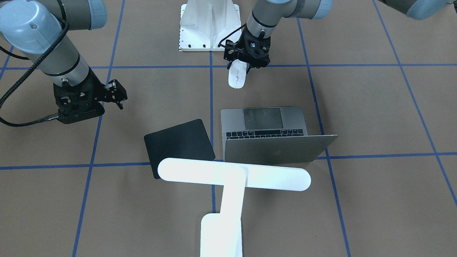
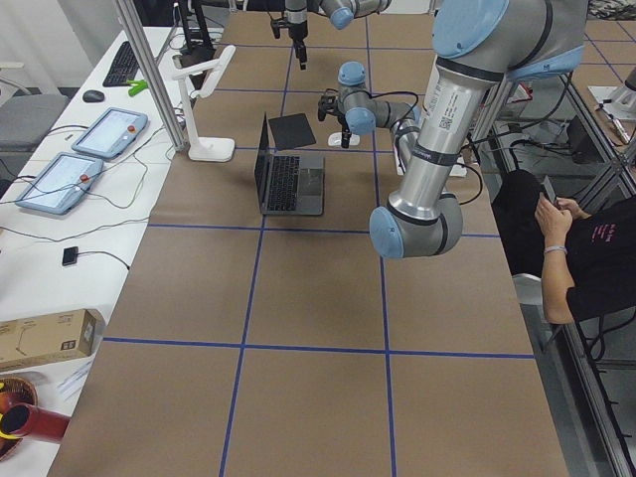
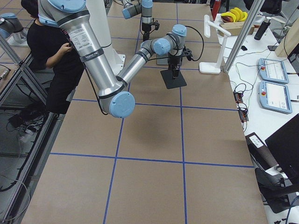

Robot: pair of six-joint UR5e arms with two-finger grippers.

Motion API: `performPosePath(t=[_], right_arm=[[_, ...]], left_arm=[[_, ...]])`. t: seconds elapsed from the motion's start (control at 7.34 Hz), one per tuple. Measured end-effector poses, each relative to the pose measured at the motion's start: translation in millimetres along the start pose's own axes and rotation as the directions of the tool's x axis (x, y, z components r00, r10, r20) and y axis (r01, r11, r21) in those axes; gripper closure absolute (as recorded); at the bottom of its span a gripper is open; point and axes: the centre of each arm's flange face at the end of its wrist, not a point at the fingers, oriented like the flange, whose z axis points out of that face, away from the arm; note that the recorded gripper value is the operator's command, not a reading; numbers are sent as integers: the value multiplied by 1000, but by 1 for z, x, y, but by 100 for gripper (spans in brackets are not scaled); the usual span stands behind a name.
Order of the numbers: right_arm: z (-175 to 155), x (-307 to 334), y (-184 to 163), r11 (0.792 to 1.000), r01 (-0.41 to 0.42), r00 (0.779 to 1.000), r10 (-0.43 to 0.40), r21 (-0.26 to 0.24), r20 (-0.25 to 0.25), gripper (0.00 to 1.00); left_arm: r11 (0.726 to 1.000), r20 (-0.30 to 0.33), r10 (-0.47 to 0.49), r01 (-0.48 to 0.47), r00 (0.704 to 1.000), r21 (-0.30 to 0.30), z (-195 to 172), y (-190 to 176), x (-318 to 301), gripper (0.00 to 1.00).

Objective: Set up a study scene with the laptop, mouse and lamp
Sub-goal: 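Carry the white mouse with the left gripper over the black pad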

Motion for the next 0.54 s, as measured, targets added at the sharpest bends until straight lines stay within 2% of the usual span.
performPosePath(t=[0.54], right_arm=[[4, 6, 2, 1000, 0, 1000, 0, 2, 2, 1]], left_arm=[[999, 5, 2, -2, 1000, 47, 25, -47, 75, 33]])
